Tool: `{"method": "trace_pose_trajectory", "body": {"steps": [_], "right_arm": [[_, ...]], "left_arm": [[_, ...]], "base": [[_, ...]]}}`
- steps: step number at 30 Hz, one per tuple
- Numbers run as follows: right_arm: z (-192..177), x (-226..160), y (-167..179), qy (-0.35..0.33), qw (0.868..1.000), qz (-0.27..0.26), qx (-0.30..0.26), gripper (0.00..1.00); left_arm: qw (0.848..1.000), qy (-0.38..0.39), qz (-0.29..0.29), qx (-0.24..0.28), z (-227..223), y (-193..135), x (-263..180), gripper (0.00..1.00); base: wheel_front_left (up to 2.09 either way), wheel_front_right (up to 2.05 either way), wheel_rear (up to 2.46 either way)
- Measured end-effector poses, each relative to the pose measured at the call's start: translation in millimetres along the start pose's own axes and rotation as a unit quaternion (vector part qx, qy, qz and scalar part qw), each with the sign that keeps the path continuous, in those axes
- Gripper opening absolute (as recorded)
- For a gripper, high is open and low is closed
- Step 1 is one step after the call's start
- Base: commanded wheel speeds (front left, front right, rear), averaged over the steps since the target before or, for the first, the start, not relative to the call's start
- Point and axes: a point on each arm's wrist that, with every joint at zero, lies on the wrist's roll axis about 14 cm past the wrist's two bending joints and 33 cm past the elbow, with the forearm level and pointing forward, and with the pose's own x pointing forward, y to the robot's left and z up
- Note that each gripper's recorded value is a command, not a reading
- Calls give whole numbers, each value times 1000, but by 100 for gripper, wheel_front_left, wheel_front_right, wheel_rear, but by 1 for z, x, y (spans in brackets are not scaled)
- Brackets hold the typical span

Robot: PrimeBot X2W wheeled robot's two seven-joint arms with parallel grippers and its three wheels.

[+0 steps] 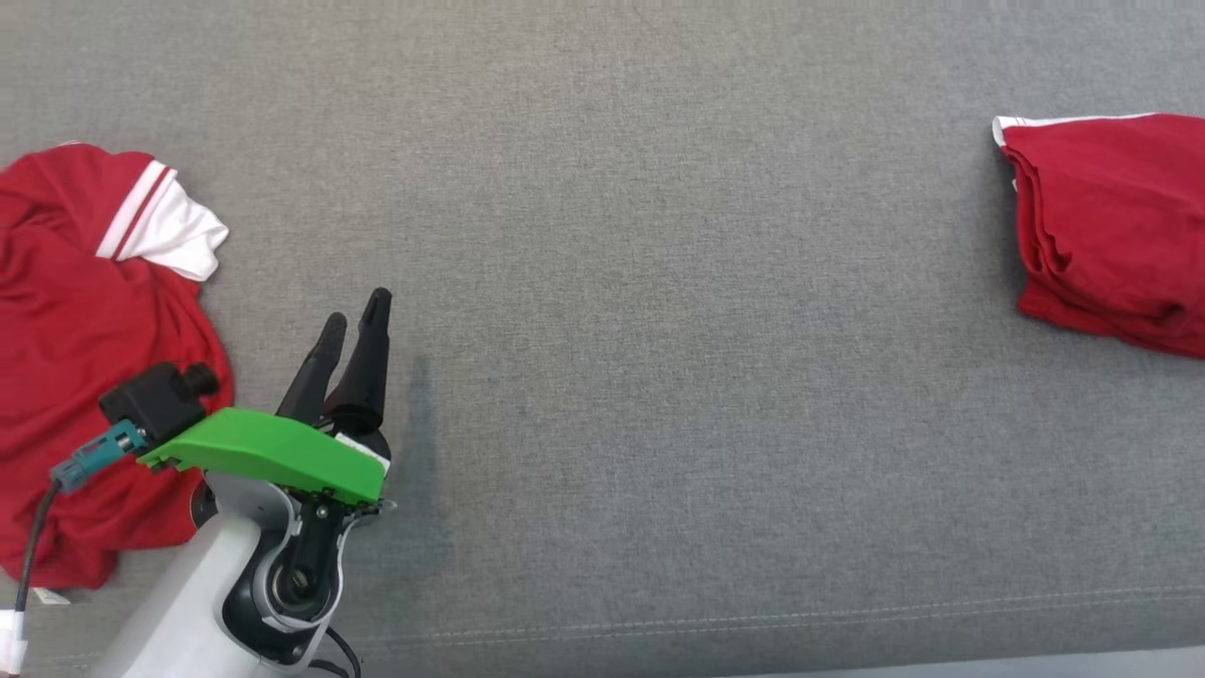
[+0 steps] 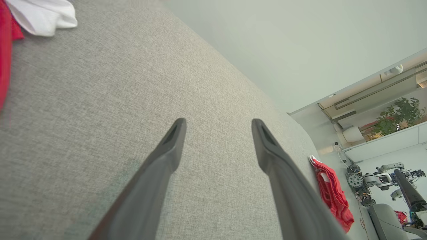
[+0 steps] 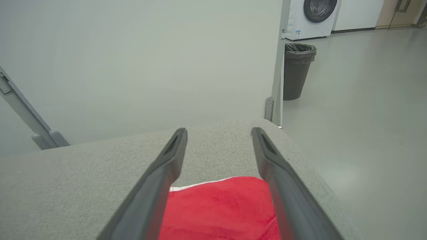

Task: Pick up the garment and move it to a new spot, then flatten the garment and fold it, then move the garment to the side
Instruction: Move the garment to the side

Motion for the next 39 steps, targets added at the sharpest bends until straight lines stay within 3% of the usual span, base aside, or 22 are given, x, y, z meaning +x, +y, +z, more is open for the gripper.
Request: {"method": "trace_pose_trajectory", "body": {"steps": [4, 10, 13, 20, 29, 39], "right_arm": [[2, -6, 42, -30, 999, 43, -3, 100], [-23, -30, 91, -14, 996, 93, 0, 100], [-39, -47, 114, -1, 994, 112, 10, 100], [-62, -91, 153, 22, 989, 141, 32, 100], [-73, -137, 155, 27, 989, 136, 41, 100], [-68, -164, 103, 4, 998, 58, 32, 100]], "left_arm": [[998, -33, 5, 54, 23, 5, -9, 100], [984, -90, 25, 152, 63, 17, -27, 100], [973, -134, 45, 183, 92, 25, -44, 100], [956, -154, 86, 234, 100, 47, -89, 100], [952, -175, 101, 229, 101, 52, -119, 100], [963, -156, 48, 216, 70, 19, -103, 100]], "base": [[0, 0, 0], [0, 0, 0], [0, 0, 0], [0, 0, 0], [0, 0, 0], [0, 0, 0]]}}
